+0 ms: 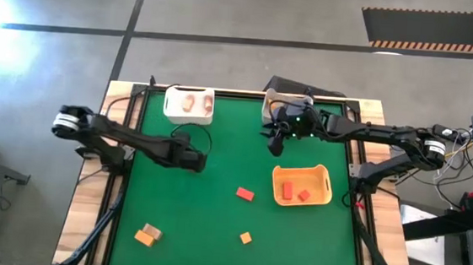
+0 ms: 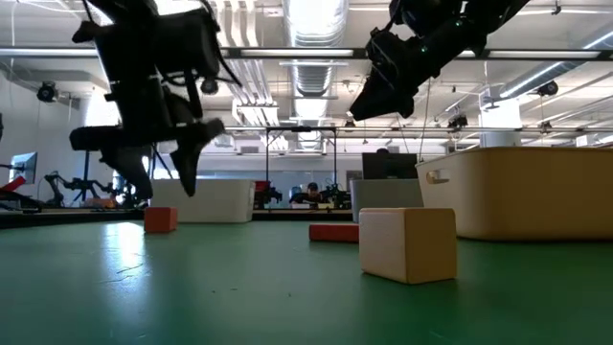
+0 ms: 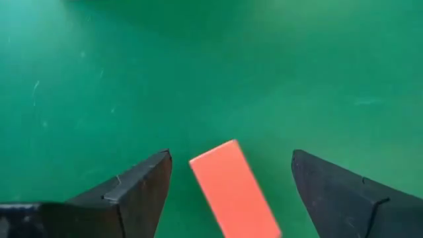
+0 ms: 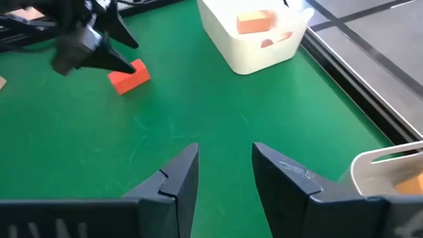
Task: Sort & place blocks by color
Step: Put the orange block into the yellow bin
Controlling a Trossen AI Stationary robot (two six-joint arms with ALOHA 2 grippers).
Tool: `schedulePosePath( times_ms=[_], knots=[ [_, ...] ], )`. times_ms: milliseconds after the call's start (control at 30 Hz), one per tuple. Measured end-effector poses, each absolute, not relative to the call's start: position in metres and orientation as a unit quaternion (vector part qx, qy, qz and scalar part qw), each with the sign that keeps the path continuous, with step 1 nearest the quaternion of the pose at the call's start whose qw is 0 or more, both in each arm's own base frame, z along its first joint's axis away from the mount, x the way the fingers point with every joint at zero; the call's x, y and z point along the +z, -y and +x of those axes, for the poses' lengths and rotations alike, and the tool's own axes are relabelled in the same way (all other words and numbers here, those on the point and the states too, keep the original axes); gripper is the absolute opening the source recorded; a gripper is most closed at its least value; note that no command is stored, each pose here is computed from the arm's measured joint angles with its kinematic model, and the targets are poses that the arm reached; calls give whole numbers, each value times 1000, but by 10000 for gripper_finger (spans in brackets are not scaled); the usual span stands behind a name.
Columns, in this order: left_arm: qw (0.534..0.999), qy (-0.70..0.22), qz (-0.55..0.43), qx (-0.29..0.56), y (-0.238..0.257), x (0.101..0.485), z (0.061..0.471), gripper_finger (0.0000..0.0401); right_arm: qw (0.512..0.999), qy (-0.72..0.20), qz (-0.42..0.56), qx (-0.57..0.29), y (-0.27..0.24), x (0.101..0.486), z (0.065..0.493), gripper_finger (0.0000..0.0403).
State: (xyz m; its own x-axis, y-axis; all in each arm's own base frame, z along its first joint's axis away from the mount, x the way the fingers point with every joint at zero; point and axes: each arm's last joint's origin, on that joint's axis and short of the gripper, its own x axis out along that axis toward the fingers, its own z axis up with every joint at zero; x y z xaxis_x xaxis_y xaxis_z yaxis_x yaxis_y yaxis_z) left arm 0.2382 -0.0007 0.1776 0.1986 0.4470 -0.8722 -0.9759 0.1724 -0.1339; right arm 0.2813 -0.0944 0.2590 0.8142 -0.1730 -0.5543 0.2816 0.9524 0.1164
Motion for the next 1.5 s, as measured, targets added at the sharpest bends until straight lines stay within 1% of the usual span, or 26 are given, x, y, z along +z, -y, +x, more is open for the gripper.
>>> schedulePosePath(
  times_ms=[267,367,433,500,667,767,833,967,1100,1200,1333,1433,1500],
  knots=[
    [644,-390,-376,541,3,153,245,294,947,-280,100,-121,94,259,281,126],
    [642,-394,-379,538,4,150,248,281,947,-280,100,-121,94,259,281,125],
    [644,-392,-381,535,4,150,250,260,947,-280,100,-121,94,259,281,127],
    [644,-392,-381,535,4,150,250,228,947,-279,100,-121,94,259,282,128],
    [644,-393,-380,535,4,149,250,118,947,-281,100,-120,94,258,281,123],
    [654,-398,-367,529,4,152,251,116,944,-290,102,-119,92,251,279,119],
    [676,-391,-353,515,3,159,255,116,944,-293,101,-116,90,244,278,118],
    [755,-341,-301,472,1,184,265,116,954,-270,94,-97,80,227,277,122],
    [863,-258,-226,370,1,216,282,116,975,-208,75,-31,68,215,277,134],
    [923,-181,-167,296,2,240,294,116,988,-140,62,-3,59,214,276,152],
    [968,-94,-113,204,6,265,303,116,995,-95,13,15,51,218,277,191],
    [982,-52,-83,161,7,275,306,116,996,-77,-30,34,42,222,280,218],
    [987,-47,-52,143,8,277,307,116,996,-68,-36,42,38,225,281,233]
  ],
)
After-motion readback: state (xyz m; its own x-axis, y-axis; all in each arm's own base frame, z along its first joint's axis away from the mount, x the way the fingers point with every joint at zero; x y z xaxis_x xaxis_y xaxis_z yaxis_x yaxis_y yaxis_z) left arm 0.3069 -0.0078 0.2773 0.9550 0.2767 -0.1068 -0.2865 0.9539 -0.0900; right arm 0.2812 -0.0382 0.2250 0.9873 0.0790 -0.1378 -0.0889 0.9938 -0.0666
